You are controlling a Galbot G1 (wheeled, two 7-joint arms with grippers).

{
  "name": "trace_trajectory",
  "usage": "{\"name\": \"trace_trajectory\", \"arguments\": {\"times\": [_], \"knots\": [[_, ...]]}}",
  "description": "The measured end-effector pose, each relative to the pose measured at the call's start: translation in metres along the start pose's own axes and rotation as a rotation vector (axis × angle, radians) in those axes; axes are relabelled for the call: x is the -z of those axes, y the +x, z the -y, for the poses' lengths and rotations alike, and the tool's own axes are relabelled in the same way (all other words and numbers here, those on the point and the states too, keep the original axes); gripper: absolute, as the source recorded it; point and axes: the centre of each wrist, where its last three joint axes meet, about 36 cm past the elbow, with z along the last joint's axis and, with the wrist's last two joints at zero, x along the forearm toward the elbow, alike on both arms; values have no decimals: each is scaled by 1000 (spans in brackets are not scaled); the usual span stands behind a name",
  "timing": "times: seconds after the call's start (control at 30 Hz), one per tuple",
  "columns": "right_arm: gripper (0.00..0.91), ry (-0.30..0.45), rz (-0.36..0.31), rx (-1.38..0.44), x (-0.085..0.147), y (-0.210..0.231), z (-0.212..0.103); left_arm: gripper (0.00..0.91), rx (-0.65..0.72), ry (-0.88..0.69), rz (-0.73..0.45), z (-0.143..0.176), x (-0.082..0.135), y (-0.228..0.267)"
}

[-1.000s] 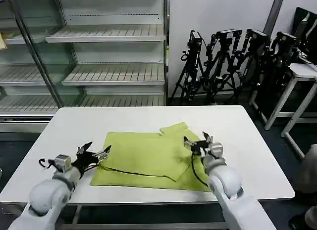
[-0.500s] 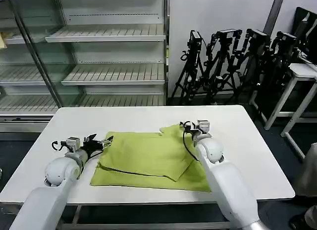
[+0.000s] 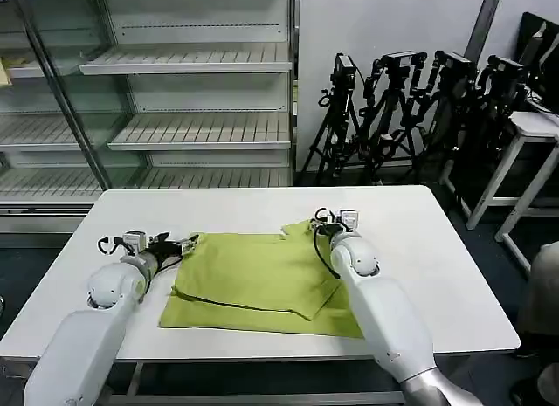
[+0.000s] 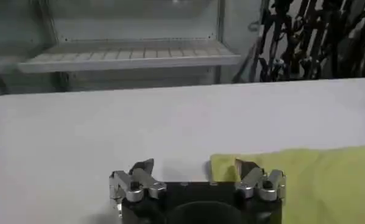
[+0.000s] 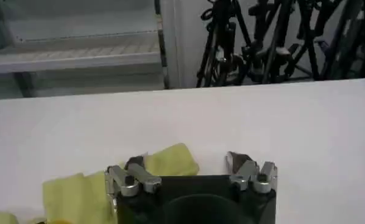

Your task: Fold and organize the clothes.

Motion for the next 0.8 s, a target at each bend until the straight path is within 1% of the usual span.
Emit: {"name": "trace_trajectory", "arguments": {"times": [0.1, 0.13, 0.17, 0.2, 0.23, 0.27, 0.3, 0.8], "knots": [[907, 0, -4, -3, 0, -3, 0, 907, -1, -6, -6, 0, 1, -4], [907, 0, -5, -4, 1, -3, 0, 877, -1, -7, -9, -1, 1, -6], [897, 0, -7, -4, 1, -4, 0, 595, 0, -6, -11, -1, 1, -7], [484, 0, -8, -5, 1, -5, 0, 101, 0, -6, -13, -2, 2, -9], [272, -1, -9, -4, 1, -5, 1, 10, 0, -7, -15, -2, 2, -10], [10, 0, -9, -2, 1, -5, 1, 10, -1, -7, -16, -2, 2, -11], [0, 0, -10, 1, 1, -5, 1, 10, -3, -7, -17, -2, 2, -12], [0, -5, -18, 20, -5, -3, -1, 20, -42, -19, -23, 0, -2, -11]]}}
